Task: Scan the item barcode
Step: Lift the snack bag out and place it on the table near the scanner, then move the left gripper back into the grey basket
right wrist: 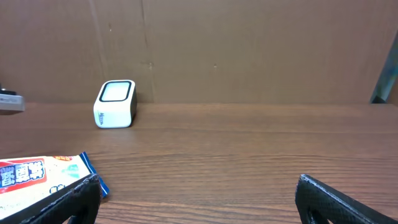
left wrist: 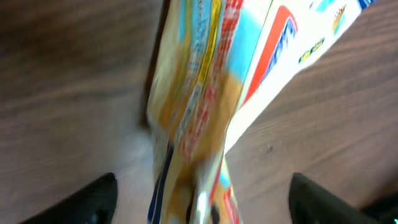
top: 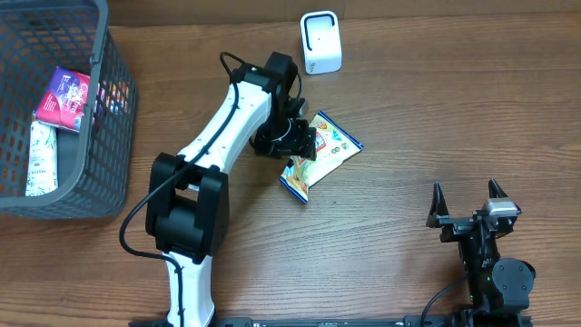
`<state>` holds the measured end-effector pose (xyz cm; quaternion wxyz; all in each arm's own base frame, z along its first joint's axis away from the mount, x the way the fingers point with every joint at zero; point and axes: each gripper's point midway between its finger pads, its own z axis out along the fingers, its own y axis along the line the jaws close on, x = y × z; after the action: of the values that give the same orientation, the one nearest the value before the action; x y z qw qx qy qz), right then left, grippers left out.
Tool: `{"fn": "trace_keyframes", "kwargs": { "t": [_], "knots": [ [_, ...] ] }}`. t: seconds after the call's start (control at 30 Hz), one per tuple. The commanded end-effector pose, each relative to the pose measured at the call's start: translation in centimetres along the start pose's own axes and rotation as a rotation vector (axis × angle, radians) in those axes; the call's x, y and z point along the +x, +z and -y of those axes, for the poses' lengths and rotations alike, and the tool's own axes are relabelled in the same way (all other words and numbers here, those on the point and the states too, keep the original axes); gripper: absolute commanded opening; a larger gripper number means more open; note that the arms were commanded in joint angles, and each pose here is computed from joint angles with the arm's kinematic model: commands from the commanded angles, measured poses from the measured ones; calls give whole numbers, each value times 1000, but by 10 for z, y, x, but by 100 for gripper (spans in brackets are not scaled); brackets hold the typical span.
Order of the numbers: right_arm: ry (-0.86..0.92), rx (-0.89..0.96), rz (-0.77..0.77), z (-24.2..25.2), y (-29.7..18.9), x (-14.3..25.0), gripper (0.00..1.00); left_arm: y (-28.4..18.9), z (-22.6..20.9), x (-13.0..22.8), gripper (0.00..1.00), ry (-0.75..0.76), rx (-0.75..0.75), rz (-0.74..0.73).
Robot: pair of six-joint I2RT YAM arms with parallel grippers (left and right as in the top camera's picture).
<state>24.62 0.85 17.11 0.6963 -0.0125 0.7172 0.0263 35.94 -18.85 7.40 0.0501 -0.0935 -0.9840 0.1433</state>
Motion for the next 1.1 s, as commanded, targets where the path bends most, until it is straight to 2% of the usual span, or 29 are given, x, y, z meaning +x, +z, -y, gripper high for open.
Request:
{"fn": "trace_keyframes", "kwargs": {
  "t": [0.0, 0.2, 0.33, 0.5, 0.57, 0.67, 1.07],
  "knots": [
    [1, -2, 8, -1, 0, 1, 100, -44, -1, -22, 82, 32, -9, 99],
    [1, -2, 8, -1, 0, 1, 100, -160, -5, -45, 82, 12, -19, 328],
    [1, -2, 7, -1, 0, 1, 100, -231, -13, -46, 82, 12, -21, 505],
    [1, -2, 8, -1, 0, 1, 100, -310, -59, -28, 85, -94, -103, 712],
    [1, -2, 8, -1, 0, 1, 100, -350, -96, -14, 88, -237, -121, 834],
    [1, -2, 8, -1, 0, 1, 100, -380, -140, 6, 100, -443, -112, 929],
    [1, -2, 8, -1, 0, 1, 100, -430, -320, 82, 100, -1079, -182, 1136]
  ]
}}
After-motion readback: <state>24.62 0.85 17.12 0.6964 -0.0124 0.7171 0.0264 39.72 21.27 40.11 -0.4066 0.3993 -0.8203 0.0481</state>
